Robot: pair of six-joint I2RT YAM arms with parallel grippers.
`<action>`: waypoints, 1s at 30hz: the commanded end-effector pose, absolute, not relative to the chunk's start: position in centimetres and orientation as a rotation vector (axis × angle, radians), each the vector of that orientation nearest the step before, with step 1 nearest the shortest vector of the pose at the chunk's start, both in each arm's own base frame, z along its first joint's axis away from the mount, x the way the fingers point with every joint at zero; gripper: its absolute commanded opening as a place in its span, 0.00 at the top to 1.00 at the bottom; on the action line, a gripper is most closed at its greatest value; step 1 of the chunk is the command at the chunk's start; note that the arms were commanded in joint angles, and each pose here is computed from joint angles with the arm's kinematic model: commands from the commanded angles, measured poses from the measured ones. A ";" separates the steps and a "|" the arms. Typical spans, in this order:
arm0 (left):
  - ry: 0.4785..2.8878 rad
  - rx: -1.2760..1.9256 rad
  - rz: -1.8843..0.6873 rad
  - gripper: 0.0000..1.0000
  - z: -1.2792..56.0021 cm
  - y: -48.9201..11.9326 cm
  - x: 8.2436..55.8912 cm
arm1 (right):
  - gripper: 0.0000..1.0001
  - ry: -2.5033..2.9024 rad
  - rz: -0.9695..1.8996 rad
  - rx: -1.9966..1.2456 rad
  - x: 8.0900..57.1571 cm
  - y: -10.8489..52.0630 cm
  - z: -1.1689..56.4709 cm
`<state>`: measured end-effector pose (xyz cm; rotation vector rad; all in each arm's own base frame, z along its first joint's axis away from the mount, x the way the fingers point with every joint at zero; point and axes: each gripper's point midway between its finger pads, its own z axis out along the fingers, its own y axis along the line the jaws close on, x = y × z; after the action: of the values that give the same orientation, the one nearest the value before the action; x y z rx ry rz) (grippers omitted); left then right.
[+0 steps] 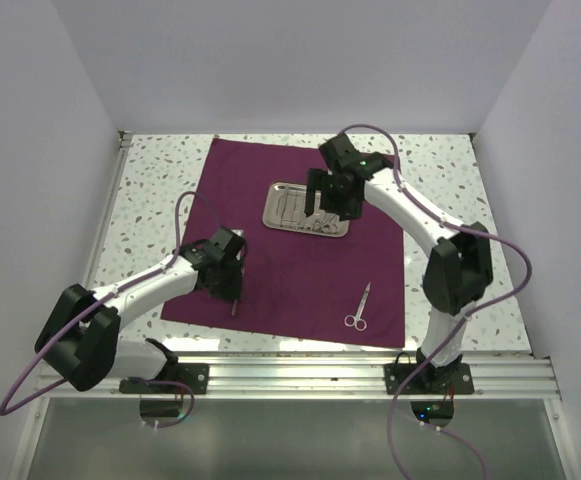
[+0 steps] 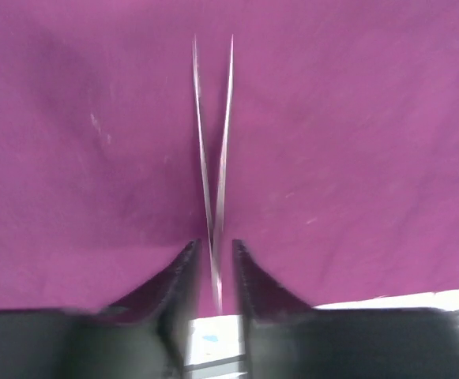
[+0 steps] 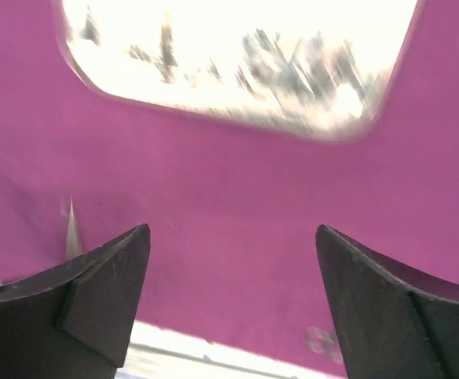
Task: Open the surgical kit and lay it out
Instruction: Place the medical item in the surgical kit, then pick up the medical item from the container.
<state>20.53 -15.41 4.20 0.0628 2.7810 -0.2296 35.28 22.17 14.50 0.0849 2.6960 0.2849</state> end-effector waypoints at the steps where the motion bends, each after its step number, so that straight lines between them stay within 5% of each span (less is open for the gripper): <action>1: 2.734 0.009 -0.326 0.57 4.2 -16.3 20.8 | 0.13 2.645 0.330 0.074 39.3 24.6 15.1; 3: 2.727 0.009 -0.312 0.35 4.5 -16.1 20.9 | 0.20 2.652 0.295 0.090 41.4 25.4 13.9; 6: 2.710 0.017 -0.313 0.14 5.5 -16.3 21.3 | 0.35 2.658 0.230 0.119 44.2 26.0 11.8; 13: 2.696 0.042 -0.287 0.12 6.5 -16.1 21.8 | 0.53 2.653 0.090 0.233 48.1 24.6 8.7; 30: 2.696 0.108 -0.201 0.12 6.7 -15.0 22.7 | 0.57 2.548 0.128 0.323 53.2 25.5 6.5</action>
<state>21.58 -15.17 5.66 0.0876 2.7234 -0.2187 51.14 25.01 5.61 0.2729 2.6313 0.1111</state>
